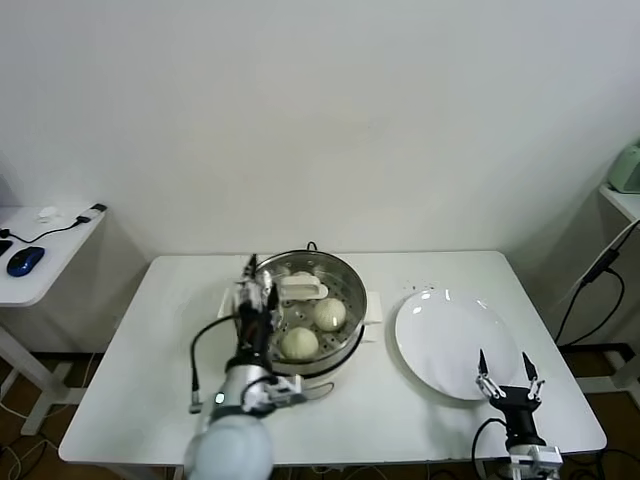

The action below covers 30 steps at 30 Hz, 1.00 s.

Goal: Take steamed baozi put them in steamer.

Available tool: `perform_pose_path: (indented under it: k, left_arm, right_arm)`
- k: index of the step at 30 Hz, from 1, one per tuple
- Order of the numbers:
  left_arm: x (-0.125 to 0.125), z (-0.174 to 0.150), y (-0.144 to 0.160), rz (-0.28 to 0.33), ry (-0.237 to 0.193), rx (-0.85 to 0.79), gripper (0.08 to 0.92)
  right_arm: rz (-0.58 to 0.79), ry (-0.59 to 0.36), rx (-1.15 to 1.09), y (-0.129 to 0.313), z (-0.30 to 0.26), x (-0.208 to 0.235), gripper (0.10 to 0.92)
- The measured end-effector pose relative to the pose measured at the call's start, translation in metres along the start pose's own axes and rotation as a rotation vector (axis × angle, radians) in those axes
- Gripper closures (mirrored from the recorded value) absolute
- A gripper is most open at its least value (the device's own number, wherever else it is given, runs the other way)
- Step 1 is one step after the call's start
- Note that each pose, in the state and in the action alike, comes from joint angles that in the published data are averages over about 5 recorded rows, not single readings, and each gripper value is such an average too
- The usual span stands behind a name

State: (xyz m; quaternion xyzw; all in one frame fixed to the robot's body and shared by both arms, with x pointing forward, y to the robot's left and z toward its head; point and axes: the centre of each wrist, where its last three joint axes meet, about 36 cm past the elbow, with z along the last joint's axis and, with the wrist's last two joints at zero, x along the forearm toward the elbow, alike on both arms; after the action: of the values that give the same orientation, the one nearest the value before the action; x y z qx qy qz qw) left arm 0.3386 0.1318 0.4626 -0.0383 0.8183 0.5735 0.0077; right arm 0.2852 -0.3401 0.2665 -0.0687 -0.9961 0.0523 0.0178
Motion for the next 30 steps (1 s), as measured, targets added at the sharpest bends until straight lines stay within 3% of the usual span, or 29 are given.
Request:
perform_pose_path:
  k: [6,15,22,30]
  left_arm:
    - [-0.012,0.075,0.018,-0.006,0.073,0.222,0.177]
    - [0.001,0.175,-0.017,0.112,0.074,0.659,0.177]
    - [0.025,0.221,-0.062,0.166,0.089,0.936,0.177]
    - [0.045,0.247,-0.085,0.153,0.102,1.083,0.177]
  right_arm:
    - [-0.045,0.002,0.009,0.0,-0.005,0.004,0.2]
    - [-0.089,-0.014,0.016,0.0,-0.012,0.004,0.2]
    - [-0.092,-0.016,0.007,-0.001,-0.013,0.003,0.2]
    - [-0.103,-0.014,-0.003,-0.002,-0.013,0.003,0.2]
